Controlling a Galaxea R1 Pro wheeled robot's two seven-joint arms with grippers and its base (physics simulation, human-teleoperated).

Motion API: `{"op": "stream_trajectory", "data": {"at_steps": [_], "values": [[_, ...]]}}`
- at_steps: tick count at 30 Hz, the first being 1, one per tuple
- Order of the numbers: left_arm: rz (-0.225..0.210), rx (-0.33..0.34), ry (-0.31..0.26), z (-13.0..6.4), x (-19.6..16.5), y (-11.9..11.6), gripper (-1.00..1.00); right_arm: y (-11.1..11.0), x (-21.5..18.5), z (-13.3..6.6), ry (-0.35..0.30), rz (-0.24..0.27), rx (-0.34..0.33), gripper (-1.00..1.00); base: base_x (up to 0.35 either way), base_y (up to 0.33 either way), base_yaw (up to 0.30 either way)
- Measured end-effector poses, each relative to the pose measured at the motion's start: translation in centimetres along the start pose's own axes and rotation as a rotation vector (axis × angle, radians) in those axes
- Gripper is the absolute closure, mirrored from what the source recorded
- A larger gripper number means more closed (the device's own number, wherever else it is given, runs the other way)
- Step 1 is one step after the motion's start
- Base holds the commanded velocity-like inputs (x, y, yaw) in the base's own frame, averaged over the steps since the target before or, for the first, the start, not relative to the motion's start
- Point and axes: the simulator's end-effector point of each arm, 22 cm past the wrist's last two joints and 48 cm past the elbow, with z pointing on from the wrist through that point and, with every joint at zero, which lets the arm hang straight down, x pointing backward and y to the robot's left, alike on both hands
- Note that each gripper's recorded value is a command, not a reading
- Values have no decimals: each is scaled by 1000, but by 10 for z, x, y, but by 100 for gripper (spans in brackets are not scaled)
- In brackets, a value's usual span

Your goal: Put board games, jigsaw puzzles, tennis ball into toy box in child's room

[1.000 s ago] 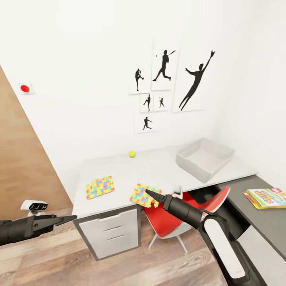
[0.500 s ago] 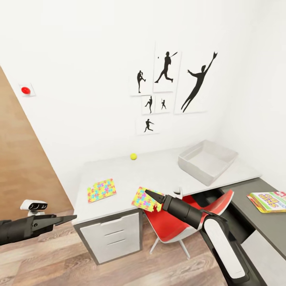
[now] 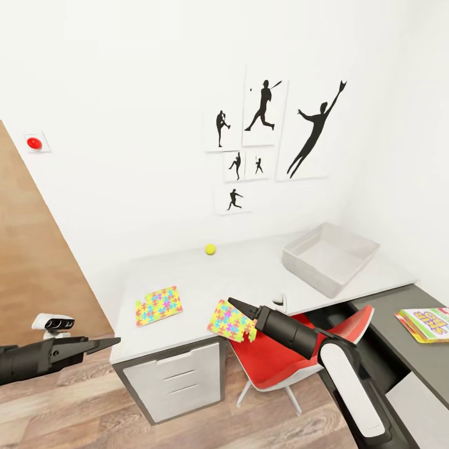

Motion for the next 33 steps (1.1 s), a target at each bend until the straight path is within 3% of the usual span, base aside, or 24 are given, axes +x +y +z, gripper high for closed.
{"op": "stream_trajectory", "data": {"at_steps": [18,33], "values": [[18,4,0,0,-1,-7,-100,7,-4,-3,-3,-20,-4,-100,71,0,-35],[40,8,-2,0,-3,-17,-100,18,-8,-5,-10,-40,-15,-100,-74,-72,-90]]}}
